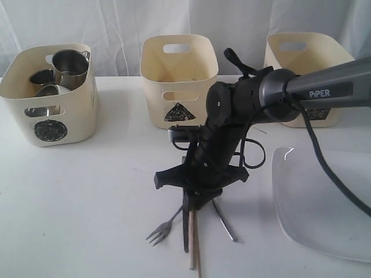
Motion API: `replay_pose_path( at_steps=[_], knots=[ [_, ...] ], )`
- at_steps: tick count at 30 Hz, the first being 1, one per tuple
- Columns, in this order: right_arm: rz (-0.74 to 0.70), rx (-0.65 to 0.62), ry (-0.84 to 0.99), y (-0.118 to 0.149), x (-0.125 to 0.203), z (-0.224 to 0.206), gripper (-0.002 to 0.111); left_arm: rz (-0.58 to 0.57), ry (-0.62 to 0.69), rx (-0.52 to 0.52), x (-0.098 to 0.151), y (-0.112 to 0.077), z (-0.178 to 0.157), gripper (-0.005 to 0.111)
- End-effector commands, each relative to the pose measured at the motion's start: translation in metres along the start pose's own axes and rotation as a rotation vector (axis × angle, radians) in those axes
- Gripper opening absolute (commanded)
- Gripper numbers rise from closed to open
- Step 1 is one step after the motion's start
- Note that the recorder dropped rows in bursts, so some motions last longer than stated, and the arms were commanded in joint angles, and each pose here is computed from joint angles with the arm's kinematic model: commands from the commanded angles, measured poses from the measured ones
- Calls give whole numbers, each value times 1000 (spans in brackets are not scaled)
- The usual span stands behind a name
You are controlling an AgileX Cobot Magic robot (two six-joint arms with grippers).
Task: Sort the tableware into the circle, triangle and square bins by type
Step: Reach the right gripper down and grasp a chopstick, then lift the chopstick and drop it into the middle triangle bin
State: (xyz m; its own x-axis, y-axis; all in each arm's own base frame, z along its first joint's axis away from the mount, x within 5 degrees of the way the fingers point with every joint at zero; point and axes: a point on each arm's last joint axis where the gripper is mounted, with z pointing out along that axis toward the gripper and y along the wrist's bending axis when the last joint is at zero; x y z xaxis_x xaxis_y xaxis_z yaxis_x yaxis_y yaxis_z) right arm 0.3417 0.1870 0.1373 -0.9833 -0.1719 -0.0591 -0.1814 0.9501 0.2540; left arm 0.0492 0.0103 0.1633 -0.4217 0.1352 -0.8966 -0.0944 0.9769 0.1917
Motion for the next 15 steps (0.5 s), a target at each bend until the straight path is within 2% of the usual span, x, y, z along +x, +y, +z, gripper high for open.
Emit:
replay_pose_path(
  at_steps=[1,9,15],
  knots=[
    [16,24,19,-4,1,9,1,-2,-3,5,1,-1,0,0],
    [31,21,26,-2,2,2,0,-2,-3,5,1,-1,0,0],
    [-32,-5,-25,10,-3,-39,0,-2,-3,5,1,-1,0,0]
  ],
)
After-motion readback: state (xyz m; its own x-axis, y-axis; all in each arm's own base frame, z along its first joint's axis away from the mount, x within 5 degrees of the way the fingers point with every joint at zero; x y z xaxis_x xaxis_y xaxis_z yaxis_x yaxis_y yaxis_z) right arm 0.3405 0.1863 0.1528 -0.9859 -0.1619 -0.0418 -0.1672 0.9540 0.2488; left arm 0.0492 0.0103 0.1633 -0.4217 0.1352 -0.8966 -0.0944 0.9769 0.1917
